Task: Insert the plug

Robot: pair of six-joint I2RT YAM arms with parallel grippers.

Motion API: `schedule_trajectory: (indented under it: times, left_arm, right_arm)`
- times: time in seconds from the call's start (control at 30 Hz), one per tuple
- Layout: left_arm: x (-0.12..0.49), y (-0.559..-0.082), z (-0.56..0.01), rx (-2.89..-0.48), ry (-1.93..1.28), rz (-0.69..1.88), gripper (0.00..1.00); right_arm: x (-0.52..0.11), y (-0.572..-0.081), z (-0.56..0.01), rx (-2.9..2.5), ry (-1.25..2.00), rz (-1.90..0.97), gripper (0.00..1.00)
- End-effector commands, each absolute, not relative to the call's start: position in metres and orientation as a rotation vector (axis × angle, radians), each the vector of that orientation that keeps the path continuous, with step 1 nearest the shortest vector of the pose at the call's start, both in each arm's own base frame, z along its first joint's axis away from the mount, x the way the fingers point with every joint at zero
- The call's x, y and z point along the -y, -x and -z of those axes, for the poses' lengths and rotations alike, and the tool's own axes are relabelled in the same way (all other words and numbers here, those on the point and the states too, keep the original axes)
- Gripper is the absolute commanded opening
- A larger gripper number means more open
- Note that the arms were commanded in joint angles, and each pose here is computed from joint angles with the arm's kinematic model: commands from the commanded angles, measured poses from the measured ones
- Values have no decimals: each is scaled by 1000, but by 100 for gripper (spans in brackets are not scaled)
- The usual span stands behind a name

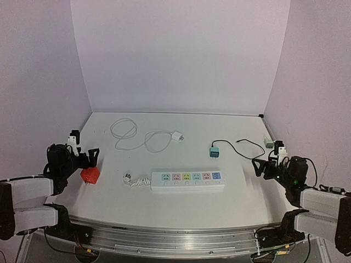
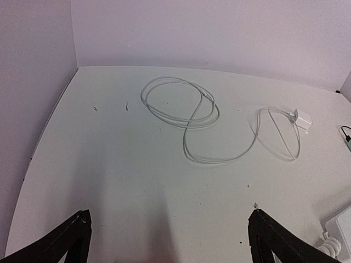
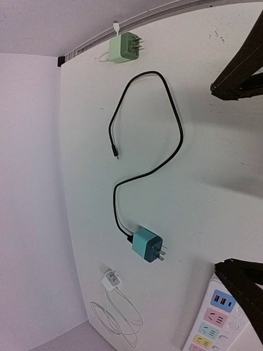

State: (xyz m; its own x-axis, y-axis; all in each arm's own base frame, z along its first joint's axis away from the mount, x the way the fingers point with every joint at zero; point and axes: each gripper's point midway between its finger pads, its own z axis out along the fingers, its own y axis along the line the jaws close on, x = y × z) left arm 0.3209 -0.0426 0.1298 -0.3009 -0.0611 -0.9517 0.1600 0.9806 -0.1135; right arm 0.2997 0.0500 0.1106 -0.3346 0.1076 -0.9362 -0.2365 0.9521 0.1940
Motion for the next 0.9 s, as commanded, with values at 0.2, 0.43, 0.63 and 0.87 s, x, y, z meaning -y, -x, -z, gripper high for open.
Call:
schedule_trajectory:
  times: [0.2, 0.43, 0.63, 0.87]
  left_arm:
    - [82, -328, -182, -1769, -355, 340, 100]
    - [97, -337, -210, -1810, -300, 521, 99]
    - [102, -347, -195, -1948, -193, 620, 92]
    - [125, -348, -187, -1986, -324, 627, 91]
  right_arm:
    - [-31, -337, -171, -1958, -255, -414, 98]
    - [-69, -372, -176, -2360, -444, -723, 82]
    - [-85, -383, -133, -2702, -569, -442, 81]
    - [-138, -399, -107, -2979, -340, -88, 89]
